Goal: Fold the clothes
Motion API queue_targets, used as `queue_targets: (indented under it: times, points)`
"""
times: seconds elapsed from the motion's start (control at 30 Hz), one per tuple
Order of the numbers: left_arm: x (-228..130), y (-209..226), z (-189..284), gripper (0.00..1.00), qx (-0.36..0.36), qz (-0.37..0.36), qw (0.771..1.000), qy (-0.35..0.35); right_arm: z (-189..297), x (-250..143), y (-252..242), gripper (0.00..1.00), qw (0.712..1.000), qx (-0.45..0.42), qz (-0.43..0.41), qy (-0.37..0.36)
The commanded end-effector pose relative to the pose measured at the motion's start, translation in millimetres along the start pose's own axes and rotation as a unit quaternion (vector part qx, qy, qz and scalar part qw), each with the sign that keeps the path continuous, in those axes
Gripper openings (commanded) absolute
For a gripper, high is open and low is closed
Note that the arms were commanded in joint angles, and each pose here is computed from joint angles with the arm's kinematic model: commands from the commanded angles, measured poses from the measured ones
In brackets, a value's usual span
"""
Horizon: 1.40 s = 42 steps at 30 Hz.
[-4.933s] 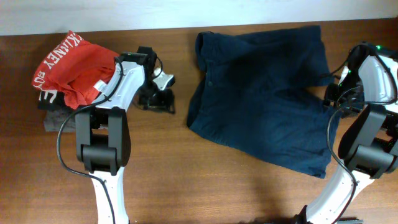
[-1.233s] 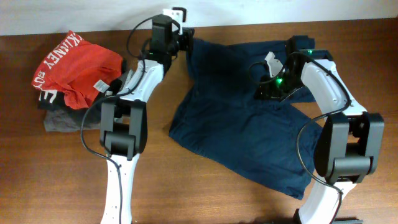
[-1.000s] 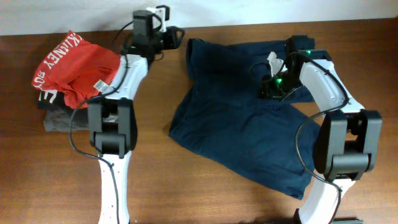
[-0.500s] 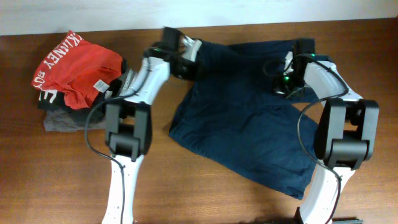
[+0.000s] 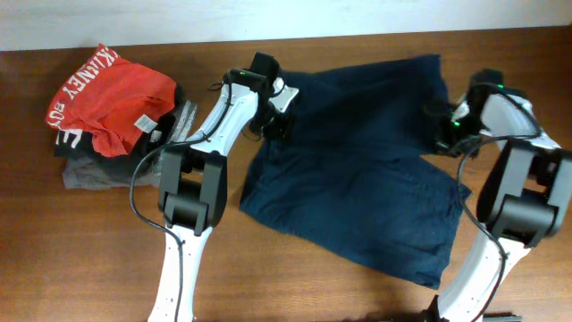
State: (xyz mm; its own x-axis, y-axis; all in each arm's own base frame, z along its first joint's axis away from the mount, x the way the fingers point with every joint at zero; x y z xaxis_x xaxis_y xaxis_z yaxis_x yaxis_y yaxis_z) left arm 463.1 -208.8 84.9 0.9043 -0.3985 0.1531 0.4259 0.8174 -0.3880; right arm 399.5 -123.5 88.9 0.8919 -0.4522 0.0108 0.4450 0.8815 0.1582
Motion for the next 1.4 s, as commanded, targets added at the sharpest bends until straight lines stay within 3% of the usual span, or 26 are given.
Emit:
queue_targets:
  times: [0.0, 0.13, 0.27, 0.5, 0.6, 0.93, 1.13, 1.23, 1.37]
  points:
    - [-25.7, 32.2, -19.0, 0.01, 0.057, 0.021, 0.996, 0.069, 4.6, 1.5, -14.8, 0.04, 0.999, 0.027, 0.027, 0.008]
    - [-24.0, 32.2, -19.3, 0.02, 0.057, 0.016, 0.996, 0.064, 49.3, 8.9, 14.0, 0.04, 0.977, 0.148, 0.14, -0.057]
    - [-21.5, 30.4, -20.4, 0.04, 0.056, 0.011, 0.997, 0.057, 84.7, 24.6, 45.5, 0.04, 0.952, 0.209, 0.173, -0.145]
    - [-19.3, 21.2, -24.3, 0.06, 0.05, 0.001, 0.997, 0.054, 61.7, 71.4, 83.7, 0.04, 0.942, 0.164, 0.126, -0.262]
    - [-19.0, 15.4, -25.8, 0.12, 0.031, -0.001, 0.998, 0.053, 43.0, 90.1, 94.3, 0.04, 0.931, 0.171, 0.113, -0.303]
    - [-16.6, 10.1, -23.9, 0.15, 0.01, 0.001, 0.999, 0.048, -45.5, 107.2, 80.1, 0.04, 0.947, 0.15, 0.013, -0.285]
    - [-13.1, 7.1, -20.6, 0.17, 0.0, 0.0, 0.999, 0.041, -77.5, 94.9, 39.2, 0.04, 0.967, -0.019, -0.048, -0.251]
    - [-12.8, 6.9, -19.6, 0.26, 0.0, 0.001, 0.999, 0.041, -83.0, 84.8, 4.3, 0.04, 0.962, -0.124, -0.092, -0.224]
    - [-14.0, 8.1, -18.8, 0.31, 0.0, 0.005, 0.999, 0.044, -79.3, 85.4, -19.7, 0.04, 0.965, -0.123, -0.107, -0.207]
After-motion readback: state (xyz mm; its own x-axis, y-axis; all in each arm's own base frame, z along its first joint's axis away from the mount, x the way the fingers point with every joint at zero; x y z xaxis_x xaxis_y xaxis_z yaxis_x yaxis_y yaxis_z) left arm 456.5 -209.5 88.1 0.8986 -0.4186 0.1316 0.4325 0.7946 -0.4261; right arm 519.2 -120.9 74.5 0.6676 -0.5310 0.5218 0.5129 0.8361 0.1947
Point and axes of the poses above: each gripper's point midway between its finger pads, its own z axis back along the fingers, its own y axis along the line the jaws close on, x = y × z, the point moved 9 cm from there along z, back along the fingers, and after that the axes turned 2 degrees about z, right-handed, at the moved point
